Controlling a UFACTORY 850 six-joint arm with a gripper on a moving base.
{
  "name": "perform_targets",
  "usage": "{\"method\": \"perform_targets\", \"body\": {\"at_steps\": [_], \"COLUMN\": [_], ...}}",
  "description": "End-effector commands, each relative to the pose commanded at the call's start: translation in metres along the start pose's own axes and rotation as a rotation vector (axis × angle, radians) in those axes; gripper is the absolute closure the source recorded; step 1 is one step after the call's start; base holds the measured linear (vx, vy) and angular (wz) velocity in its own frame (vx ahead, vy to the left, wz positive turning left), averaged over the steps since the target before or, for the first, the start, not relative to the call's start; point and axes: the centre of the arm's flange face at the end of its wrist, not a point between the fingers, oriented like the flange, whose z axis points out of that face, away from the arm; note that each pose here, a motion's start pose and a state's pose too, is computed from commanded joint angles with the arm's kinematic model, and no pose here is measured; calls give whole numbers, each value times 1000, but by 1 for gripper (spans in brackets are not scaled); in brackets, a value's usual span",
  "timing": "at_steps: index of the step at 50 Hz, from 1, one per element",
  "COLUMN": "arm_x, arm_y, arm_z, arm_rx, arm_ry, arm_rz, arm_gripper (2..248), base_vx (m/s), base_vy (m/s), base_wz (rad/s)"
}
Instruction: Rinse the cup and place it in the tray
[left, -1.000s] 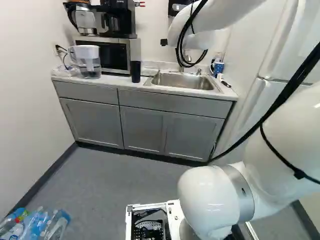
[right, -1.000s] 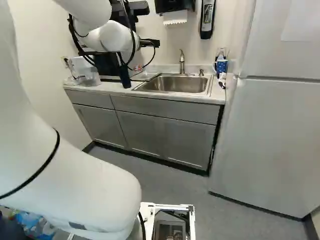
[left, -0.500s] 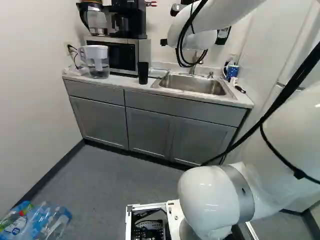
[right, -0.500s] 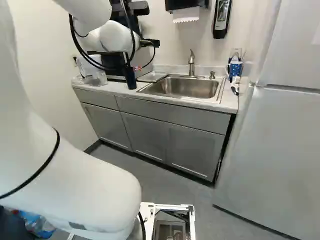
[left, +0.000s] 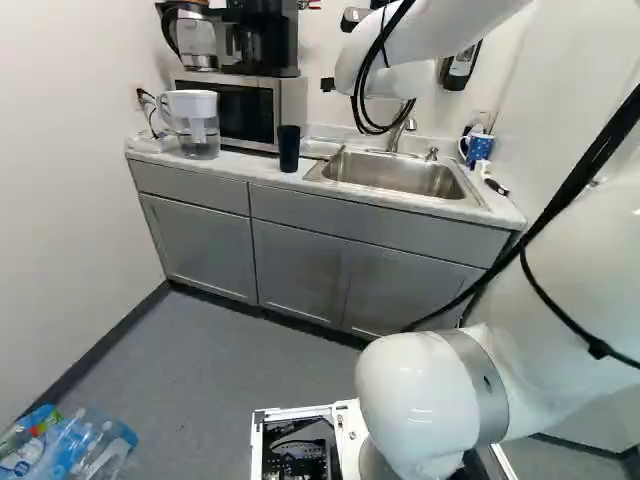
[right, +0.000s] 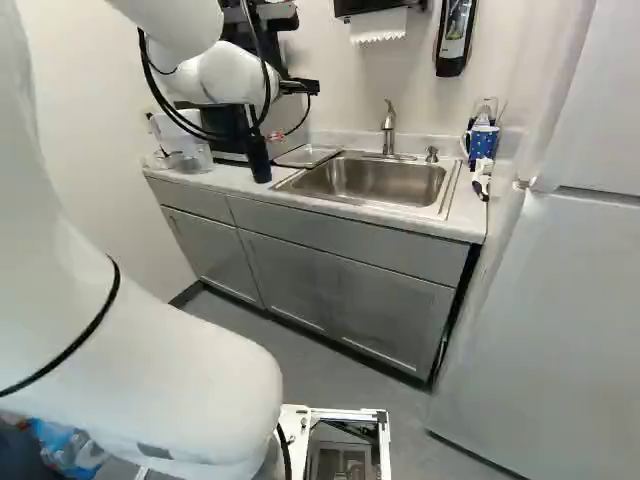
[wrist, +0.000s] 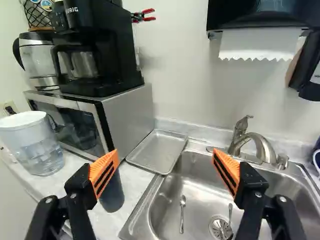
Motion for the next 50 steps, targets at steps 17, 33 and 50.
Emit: {"method": "perform_targets", "body": {"at_steps": [17, 33, 50], "arm_x": [0, 0, 0], "arm_y": [0, 0, 0], "arm_z": [0, 0, 0], "arm_rx": [0, 0, 0], "arm_ry": [0, 0, 0], "arm_rz": [0, 0, 0], "arm_gripper": [3, 3, 3], "base_vx": [115, 107, 92], "base_vy": [-60, -56, -56], "base_wz": [7, 6, 3]}}
